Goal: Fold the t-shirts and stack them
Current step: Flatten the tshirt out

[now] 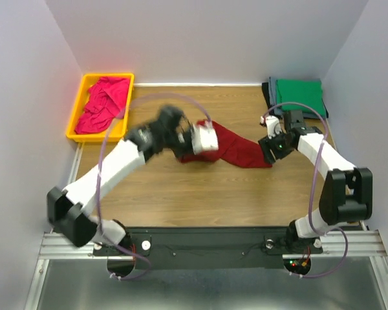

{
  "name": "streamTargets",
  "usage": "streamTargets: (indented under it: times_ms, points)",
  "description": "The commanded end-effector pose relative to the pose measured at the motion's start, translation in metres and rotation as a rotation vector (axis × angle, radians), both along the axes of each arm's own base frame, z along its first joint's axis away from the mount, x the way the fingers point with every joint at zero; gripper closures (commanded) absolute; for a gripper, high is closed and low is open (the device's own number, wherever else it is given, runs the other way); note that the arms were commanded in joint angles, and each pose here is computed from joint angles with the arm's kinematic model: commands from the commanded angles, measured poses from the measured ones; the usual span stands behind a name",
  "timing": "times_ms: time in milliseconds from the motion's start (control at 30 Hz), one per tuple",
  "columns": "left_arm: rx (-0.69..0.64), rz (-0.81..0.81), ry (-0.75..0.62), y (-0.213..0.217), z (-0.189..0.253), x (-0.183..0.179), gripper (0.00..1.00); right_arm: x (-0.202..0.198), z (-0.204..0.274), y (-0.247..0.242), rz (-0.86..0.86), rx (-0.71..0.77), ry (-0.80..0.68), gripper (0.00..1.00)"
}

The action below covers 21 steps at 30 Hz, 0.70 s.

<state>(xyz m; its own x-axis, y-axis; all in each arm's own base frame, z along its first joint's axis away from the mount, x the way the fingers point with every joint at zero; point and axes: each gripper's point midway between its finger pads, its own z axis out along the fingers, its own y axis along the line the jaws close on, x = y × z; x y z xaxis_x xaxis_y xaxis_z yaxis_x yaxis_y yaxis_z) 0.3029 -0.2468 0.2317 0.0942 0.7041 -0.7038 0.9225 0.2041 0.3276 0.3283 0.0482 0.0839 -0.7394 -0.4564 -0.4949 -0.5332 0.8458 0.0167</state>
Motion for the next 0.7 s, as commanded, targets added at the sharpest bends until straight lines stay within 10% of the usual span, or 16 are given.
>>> streamTargets:
  times_ms: [0,267,667]
  points:
    - [0.291,-0.34,0.019,0.028,-0.069,-0.139,1.0,-0.003,0.027,-0.021,0.042,-0.032,-0.07,0.22]
    - [0.525,-0.245,0.022,0.101,-0.147,-0.144,1.0,0.067,0.053,0.007,0.012,0.152,-0.081,0.2]
    - [0.393,-0.054,0.151,0.108,-0.149,-0.098,1.0,0.108,-0.006,0.095,0.147,0.186,0.04,0.2]
